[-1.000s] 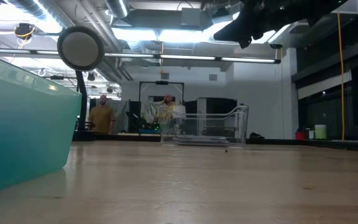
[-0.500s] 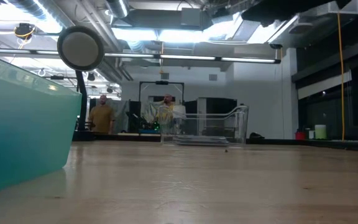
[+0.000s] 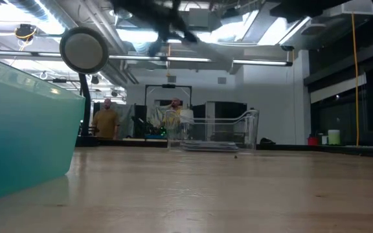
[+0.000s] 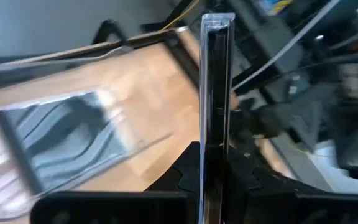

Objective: Pick & place jewel cases by type
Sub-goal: Put the black CD case into the transparent bin

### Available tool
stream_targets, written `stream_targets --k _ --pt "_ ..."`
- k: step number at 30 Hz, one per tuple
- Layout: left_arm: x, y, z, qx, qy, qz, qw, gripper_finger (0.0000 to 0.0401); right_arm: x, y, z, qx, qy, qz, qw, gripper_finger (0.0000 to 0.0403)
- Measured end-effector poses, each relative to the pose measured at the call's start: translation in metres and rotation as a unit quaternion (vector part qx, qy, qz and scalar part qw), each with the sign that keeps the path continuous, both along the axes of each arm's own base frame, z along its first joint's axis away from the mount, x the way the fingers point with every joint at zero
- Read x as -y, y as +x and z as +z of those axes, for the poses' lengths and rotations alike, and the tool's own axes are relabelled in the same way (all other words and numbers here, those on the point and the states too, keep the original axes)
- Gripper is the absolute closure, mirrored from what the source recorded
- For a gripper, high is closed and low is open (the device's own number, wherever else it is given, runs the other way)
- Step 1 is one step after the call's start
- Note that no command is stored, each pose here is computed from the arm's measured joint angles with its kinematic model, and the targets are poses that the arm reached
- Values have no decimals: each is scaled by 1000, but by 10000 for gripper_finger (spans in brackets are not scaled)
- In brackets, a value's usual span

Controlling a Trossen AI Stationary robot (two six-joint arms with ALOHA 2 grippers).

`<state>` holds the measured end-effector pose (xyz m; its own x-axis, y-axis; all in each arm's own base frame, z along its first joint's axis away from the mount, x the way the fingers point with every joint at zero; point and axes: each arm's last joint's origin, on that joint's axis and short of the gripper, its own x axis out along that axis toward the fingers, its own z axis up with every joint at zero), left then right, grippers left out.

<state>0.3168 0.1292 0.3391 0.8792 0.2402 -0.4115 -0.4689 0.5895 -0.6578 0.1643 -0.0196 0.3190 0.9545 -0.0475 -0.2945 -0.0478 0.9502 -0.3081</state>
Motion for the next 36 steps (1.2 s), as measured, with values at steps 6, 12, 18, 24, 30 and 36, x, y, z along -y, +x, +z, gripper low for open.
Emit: stream_targets --k 6,12,18,24,30,36 --pt "-36 16 -37 -24 -21 14 999 381 -1 -9 -1 -12 -1 1 1000 395" --pt "-61 34 -73 -26 -43 23 998 381 -2 -15 1 -10 -11 3 1000 395" --pt "-70 49 -108 -33 -80 12 996 381 -2 -19 1 -14 -10 3 1000 395" --pt "-74 52 -122 -48 -92 16 995 381 -2 -21 -2 -30 -7 -1 1000 395" --pt "-77 51 -124 -50 -89 26 994 374 -3 -22 -2 -28 -8 -2 1000 395" --pt "-77 51 -125 -58 -83 26 994 348 -3 -22 -2 -28 -9 -2 1000 395"
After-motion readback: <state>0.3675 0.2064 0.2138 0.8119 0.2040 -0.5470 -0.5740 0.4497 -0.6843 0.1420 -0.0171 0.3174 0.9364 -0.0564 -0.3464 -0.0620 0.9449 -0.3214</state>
